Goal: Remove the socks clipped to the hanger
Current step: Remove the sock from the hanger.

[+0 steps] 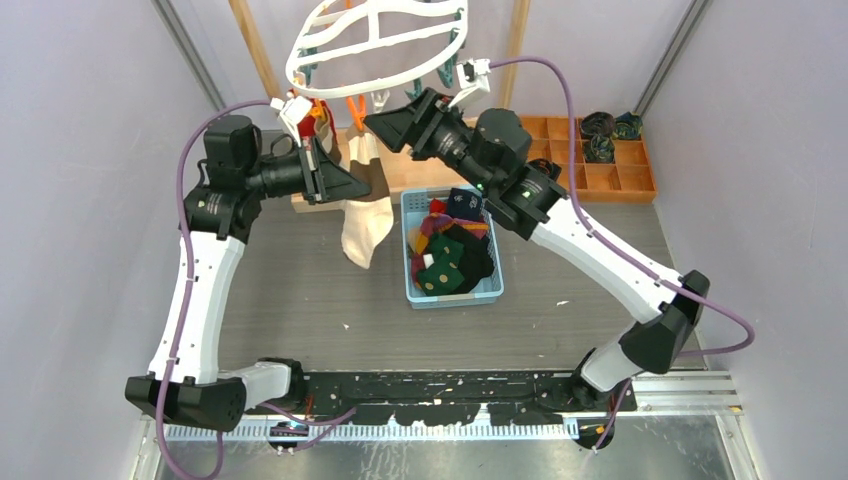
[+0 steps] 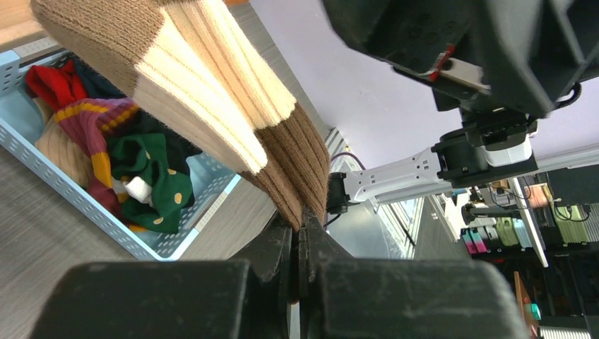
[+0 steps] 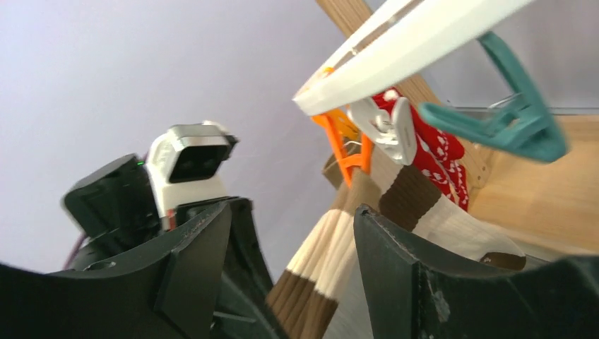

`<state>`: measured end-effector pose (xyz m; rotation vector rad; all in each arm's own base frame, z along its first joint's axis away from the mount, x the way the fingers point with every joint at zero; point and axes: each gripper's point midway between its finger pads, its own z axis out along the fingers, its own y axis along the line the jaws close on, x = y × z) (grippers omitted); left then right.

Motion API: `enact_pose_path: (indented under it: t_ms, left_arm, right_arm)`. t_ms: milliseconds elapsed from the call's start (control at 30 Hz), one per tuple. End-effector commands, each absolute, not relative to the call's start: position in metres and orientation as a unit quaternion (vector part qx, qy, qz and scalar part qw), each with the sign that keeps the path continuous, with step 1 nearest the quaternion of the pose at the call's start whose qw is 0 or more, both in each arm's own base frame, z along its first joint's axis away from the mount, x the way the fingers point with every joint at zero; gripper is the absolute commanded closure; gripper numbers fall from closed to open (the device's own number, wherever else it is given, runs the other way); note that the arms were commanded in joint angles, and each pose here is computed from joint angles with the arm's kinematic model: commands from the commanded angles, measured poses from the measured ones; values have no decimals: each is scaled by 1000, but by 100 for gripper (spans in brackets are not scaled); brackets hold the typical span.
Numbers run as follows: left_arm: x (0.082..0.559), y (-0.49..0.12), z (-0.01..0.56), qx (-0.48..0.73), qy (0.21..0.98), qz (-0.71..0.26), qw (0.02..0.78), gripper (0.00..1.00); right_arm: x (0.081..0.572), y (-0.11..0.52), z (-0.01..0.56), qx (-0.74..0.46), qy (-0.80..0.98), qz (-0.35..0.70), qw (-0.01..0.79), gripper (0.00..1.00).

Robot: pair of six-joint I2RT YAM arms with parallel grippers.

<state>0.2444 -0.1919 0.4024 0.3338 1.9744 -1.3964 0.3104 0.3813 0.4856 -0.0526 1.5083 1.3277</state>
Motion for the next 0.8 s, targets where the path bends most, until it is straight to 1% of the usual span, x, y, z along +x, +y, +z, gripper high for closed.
enact_pose_path:
  t_ms: [0, 333, 533, 767]
  left_arm:
    - [233, -196, 412, 151, 749, -542, 349, 100]
    - [236, -197, 407, 156, 751, -540, 345, 100]
    - [238, -197, 405, 152, 756, -533, 349, 100]
    - [238, -196, 405, 152, 759, -526, 353, 100]
  right_arm:
    - [328, 387, 485, -4, 639, 525, 562, 30]
    - [333, 406, 485, -26, 639, 530, 557, 31]
    - [349, 421, 484, -36, 639, 520, 565, 31]
    - [370, 431, 477, -43, 644, 508, 571, 41]
